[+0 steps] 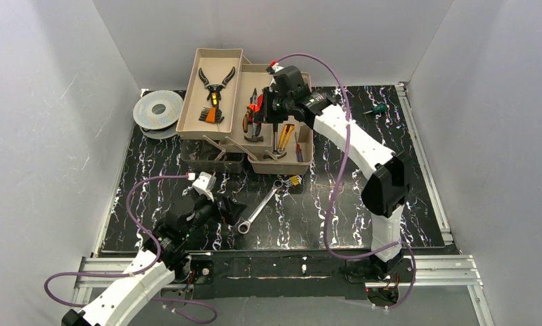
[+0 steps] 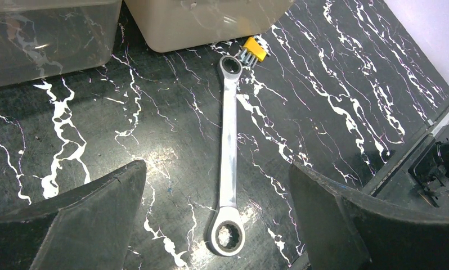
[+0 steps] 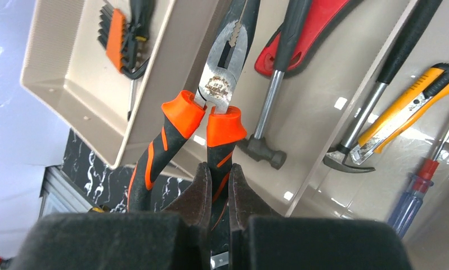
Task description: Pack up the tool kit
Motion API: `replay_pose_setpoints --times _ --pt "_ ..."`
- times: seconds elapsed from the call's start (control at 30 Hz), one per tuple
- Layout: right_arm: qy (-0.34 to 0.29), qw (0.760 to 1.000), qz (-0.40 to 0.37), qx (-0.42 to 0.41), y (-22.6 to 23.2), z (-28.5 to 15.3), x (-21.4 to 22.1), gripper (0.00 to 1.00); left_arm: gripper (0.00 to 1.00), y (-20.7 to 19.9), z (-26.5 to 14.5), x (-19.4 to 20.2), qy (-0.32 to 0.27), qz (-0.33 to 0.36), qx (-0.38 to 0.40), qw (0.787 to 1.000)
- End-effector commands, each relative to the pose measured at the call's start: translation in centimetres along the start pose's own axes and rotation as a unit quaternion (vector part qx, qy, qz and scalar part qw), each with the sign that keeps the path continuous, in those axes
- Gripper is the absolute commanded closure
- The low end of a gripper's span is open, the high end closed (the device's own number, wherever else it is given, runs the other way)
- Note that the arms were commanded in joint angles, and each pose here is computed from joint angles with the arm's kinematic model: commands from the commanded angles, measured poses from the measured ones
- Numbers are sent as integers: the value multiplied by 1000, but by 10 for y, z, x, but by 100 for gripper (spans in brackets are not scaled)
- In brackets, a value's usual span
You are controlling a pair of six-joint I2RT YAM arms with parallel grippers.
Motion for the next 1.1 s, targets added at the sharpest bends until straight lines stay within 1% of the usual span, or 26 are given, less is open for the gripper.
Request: replay_pose_setpoints --times 0.0,0.1,0.37,0.4,0.43,0.47,0.5,0.53,0.57,0.6,0.73,0.83,0.9,1.07 --pt "-25 999 -14 25 0 1 -23 99 2 2 -1 2 0 4 -5 1000" --pt "-7 999 -18 35 -4 17 -24 99 2 2 0 3 2 3 -6 1000" --pt "17 999 -24 39 -15 57 -13 99 2 2 0 2 1 3 -7 1000" --pt "21 999 -27 37 -16 60 -12 96 2 2 0 2 0 4 -7 1000" --pt "25 999 -31 33 -16 60 -11 87 2 2 0 2 0 4 -7 1000" --pt "26 999 -35 29 -15 58 -11 72 2 2 -1 2 0 4 -7 1000" --pt "25 999 -39 28 -14 53 -12 58 2 2 -1 2 0 4 -7 1000" --pt "19 998 -44 29 -13 46 -14 47 2 2 -1 3 0 4 -8 1000" --pt "10 998 -49 30 -11 37 -17 42 2 2 -1 3 0 3 -8 1000" --pt "-2 998 -55 29 -9 28 -21 40 2 2 -1 3 0 3 -9 1000" --pt "-46 996 -80 10 4 -23 -34 38 2 3 -1 3 1 3 -11 1000" --pt "-69 993 -92 3 8 -57 -32 38 2 3 0 3 0 2 -14 1000" --pt "-77 992 -95 12 6 -75 -24 38 2 3 0 2 1 3 -14 1000" --pt "-68 993 -88 37 -11 -106 14 36 2 3 2 2 7 2 -17 1000"
Point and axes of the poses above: each gripper's point midway between its finger pads, its own z axis out along the fingers, its own y axis along the line the jaws close on, x = y × z, the point moved 10 cm from there along -z, back along the fingers, and after that the axes turned 9 degrees about -z, right-handed, at the moved point
